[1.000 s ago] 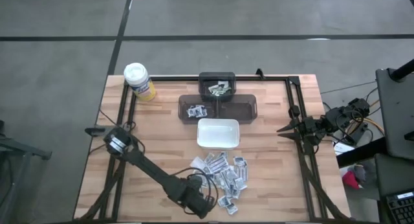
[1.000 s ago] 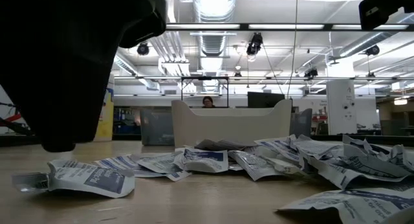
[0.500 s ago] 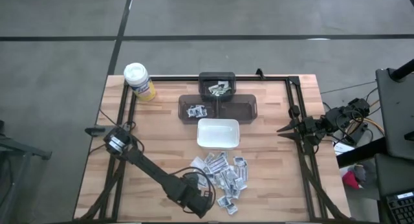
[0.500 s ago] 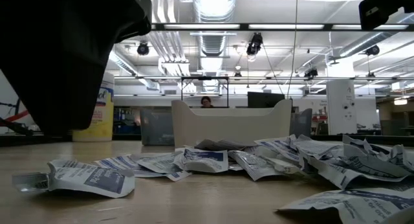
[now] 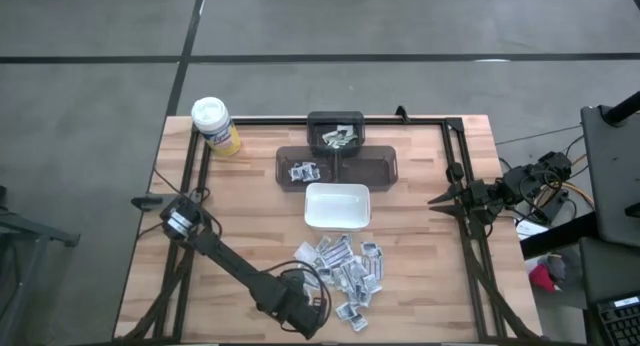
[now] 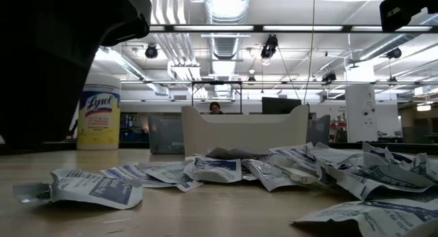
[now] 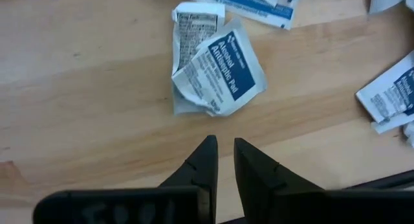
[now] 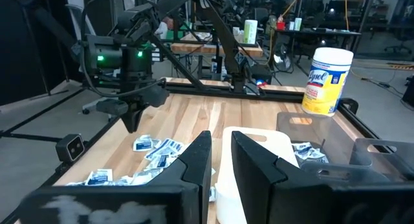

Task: Pick & Place First Aid Supplies
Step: Put the alcohol pad into the left black bin

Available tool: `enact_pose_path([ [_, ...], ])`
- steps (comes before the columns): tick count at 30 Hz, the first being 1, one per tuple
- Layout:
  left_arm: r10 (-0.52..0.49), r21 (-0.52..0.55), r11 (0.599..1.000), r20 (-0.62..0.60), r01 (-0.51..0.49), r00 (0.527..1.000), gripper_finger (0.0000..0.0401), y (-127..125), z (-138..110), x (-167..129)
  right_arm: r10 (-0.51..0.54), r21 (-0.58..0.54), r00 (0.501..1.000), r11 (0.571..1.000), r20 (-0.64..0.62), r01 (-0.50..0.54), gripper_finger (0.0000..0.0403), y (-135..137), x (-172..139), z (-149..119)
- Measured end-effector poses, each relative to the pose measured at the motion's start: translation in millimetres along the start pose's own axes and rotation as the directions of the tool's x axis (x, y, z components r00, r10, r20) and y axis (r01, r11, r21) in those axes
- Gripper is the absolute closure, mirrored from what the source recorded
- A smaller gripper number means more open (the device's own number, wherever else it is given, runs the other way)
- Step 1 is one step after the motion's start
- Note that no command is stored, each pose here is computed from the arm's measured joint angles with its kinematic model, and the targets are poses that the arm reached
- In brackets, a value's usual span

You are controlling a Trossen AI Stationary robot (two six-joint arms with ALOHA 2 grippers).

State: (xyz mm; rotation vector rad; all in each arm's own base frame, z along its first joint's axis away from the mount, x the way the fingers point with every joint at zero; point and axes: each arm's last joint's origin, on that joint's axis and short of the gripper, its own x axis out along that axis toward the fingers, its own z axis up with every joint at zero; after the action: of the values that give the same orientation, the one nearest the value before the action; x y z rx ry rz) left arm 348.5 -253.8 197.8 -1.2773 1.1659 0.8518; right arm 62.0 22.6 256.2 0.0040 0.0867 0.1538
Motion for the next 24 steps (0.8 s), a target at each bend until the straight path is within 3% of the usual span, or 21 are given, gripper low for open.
enact_pose_path([
  [11, 0.0, -0.02, 1.0, 0.001, 0.0, 1.0, 0.0287, -0.1, 0.5, 0.3, -0.001, 0.0, 1.0, 1.0, 0.0, 0.001, 0.0344, 0.0, 0.0, 0.0],
  [24, -0.017, -0.012, 1.0, 0.008, 0.017, 1.0, 0.0282, 0.1, 4.3, 8.9, 0.0, 0.0, 1.0, 1.0, 0.0, 0.0, 0.0344, 0.0, 0.0, 0.0],
])
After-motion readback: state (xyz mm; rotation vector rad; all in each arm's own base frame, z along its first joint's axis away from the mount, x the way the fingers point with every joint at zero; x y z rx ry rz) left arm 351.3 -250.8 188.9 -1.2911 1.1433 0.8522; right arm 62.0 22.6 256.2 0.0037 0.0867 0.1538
